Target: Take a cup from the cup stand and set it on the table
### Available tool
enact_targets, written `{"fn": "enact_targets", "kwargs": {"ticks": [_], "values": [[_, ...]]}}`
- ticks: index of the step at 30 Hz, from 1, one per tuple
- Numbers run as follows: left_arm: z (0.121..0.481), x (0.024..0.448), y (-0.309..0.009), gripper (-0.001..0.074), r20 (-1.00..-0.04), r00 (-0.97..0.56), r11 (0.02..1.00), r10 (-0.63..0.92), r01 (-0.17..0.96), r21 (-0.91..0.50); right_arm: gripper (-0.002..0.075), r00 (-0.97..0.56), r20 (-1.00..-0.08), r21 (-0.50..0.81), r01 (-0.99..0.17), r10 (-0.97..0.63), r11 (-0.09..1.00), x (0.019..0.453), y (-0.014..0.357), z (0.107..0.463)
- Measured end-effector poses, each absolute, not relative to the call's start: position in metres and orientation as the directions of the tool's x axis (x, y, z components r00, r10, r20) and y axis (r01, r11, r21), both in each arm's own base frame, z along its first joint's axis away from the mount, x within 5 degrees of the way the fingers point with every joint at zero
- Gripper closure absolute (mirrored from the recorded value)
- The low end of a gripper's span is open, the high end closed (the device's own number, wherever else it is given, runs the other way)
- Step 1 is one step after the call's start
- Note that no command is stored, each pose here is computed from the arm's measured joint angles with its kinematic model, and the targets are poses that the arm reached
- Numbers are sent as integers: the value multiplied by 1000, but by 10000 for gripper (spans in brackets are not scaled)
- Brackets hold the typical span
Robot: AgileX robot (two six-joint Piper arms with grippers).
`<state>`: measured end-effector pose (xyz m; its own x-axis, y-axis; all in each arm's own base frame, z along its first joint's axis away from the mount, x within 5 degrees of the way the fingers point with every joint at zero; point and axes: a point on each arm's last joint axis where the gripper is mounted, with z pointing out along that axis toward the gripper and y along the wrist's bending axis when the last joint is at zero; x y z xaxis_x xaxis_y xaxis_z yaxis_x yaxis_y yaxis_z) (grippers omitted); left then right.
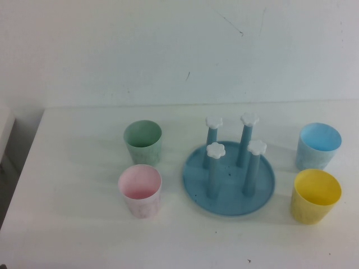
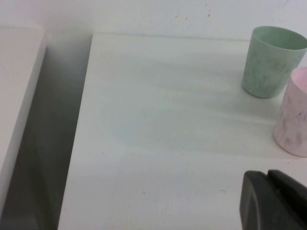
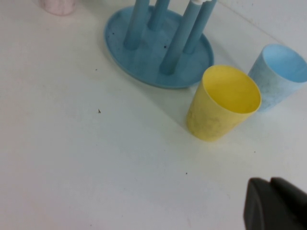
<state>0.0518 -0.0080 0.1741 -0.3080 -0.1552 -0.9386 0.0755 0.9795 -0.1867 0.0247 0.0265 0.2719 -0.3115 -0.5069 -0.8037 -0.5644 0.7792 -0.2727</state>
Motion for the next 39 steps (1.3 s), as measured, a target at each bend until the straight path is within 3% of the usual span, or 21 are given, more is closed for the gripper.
{"fn": "enact_targets", "kwargs": {"ticks": [18,21,25,28,31,39], "values": [[174,52,-8,737,-938,-308,979,-158,75,-189,729,-290,-810,-302,-539,-510,786,26,25,270],[174,52,-8,737,-937,-308,978,-163,73,-194,729,-288,-826,-328,-453,-484,829,29,19,263],[174,52,-8,737,-937,-308,978,-165,73,-196,729,-301,-899,-261,-218,-319,940,34,9,248],[174,52,-8,737,-937,-308,978,-165,73,-196,729,-309,-912,-260,-74,-270,963,36,1,230],[174,52,-8,737,-937,-308,978,-165,73,-196,729,-357,-906,-243,-5,-229,970,41,-3,207],[174,52,-8,737,-937,-308,978,-165,73,-196,729,-423,-900,-138,42,-107,990,47,-5,167]]}}
